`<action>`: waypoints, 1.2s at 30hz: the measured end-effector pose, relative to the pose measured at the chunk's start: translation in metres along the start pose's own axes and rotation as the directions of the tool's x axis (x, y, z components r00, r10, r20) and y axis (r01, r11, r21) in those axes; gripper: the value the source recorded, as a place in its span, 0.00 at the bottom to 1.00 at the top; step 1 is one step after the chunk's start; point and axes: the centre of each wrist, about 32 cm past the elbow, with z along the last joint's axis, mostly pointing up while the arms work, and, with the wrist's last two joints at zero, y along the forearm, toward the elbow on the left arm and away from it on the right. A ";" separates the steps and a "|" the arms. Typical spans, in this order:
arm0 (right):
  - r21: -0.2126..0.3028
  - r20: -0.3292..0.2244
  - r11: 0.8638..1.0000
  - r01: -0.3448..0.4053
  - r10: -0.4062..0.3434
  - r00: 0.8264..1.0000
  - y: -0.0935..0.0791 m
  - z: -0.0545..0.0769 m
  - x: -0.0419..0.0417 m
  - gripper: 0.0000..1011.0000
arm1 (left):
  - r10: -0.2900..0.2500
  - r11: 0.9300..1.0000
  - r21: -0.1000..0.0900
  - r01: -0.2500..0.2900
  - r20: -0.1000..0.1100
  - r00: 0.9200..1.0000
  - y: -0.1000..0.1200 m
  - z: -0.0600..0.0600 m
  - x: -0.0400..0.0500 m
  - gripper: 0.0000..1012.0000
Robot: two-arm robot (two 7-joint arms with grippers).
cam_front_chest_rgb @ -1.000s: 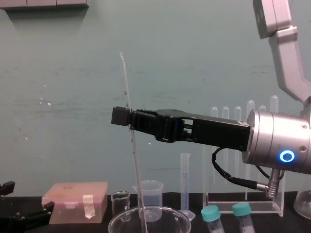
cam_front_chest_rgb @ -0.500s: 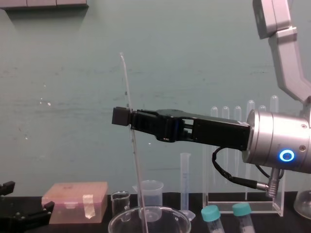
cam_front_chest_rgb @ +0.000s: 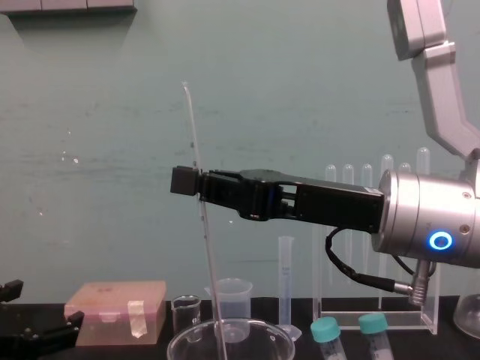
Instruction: Hold the thermometer with one hand and immerse one end into the beaker, then reinsert it into the test tube rack.
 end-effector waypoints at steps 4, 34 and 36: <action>-0.001 0.000 1.000 0.000 0.000 1.000 0.000 0.000 0.0000 0.06 | 0.000 1.000 0.000 0.000 0.000 1.000 0.000 0.000 0.0000 1.00; 0.255 0.225 0.951 0.175 -0.234 0.946 -0.057 0.164 -0.0036 0.06 | 0.000 1.000 0.000 0.000 0.000 1.000 0.000 0.000 0.0000 1.00; 0.243 0.204 0.936 0.255 -0.307 0.930 -0.079 0.158 -0.0107 0.06 | 0.000 1.000 0.000 0.000 0.000 1.000 0.000 0.000 0.0000 1.00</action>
